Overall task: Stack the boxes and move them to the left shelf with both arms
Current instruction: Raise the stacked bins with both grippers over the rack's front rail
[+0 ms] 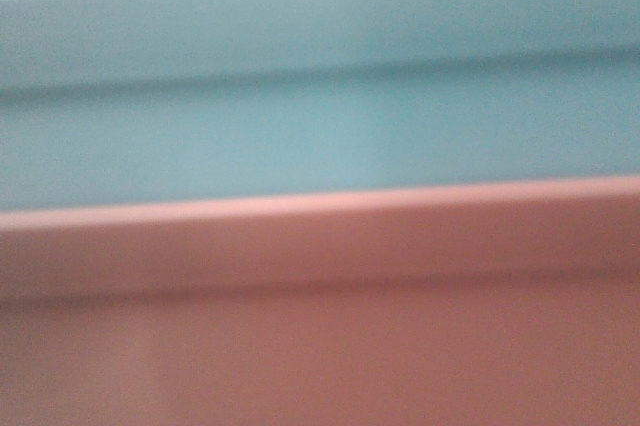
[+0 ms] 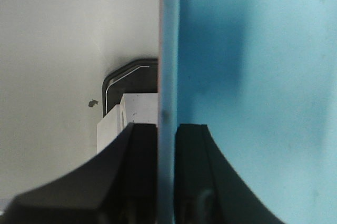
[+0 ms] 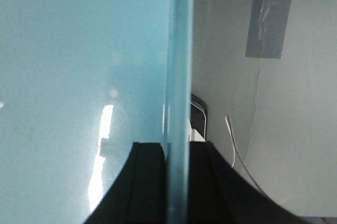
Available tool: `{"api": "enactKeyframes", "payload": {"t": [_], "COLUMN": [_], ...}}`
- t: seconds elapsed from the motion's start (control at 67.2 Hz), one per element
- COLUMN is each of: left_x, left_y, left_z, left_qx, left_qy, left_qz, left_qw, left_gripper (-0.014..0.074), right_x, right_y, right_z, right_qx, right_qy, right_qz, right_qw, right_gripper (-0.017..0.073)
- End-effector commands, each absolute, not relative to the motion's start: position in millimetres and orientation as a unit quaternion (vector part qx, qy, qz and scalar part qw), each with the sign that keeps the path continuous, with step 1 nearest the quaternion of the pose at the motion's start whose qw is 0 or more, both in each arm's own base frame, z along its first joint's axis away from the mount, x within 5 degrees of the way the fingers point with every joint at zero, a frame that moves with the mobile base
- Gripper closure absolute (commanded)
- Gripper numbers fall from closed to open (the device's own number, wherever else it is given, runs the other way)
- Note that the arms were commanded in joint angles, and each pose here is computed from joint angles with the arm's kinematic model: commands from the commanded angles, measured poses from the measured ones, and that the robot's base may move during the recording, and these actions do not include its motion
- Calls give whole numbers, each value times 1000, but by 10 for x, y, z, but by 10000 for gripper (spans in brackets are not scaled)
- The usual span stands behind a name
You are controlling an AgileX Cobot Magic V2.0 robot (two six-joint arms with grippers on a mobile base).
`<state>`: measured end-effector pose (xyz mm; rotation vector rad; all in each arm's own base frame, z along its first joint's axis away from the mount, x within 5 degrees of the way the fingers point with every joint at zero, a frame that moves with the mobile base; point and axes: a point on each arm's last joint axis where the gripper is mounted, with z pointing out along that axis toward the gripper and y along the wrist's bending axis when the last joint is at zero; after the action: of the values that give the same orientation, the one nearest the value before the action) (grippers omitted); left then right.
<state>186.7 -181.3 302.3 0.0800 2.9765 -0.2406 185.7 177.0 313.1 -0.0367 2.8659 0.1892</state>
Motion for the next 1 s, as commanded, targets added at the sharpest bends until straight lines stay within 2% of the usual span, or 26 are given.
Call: {"api": "enactKeyframes", "payload": {"t": [0.0, 0.313, 0.461, 0.729, 0.982], "left_x": [1818, 2097, 2322, 2754, 3314], "left_y": [-1693, -1761, -1840, -2023, -2106], "left_z": [3281, 3667, 3836, 3875, 3832], "left_qx": [43, 50, 58, 76, 29], "left_qy": [993, 977, 957, 926, 922], "left_qz": [-53, -35, -23, 37, -26], "left_qw": [100, 205, 285, 368, 385], "left_gripper": [596, 596, 596, 596, 596], "right_x": [1910, 2224, 2478, 2998, 3464], "right_y": [1670, 1684, 1724, 1821, 1856], "right_z": [3419, 3557, 3680, 3772, 3736], "right_qx": [-30, -33, -38, -45, -25], "right_qy": [978, 969, 958, 946, 940], "right_qz": [57, 53, 61, 52, 52], "right_qw": [200, 238, 279, 316, 337], "right_gripper": [503, 503, 503, 503, 503]}}
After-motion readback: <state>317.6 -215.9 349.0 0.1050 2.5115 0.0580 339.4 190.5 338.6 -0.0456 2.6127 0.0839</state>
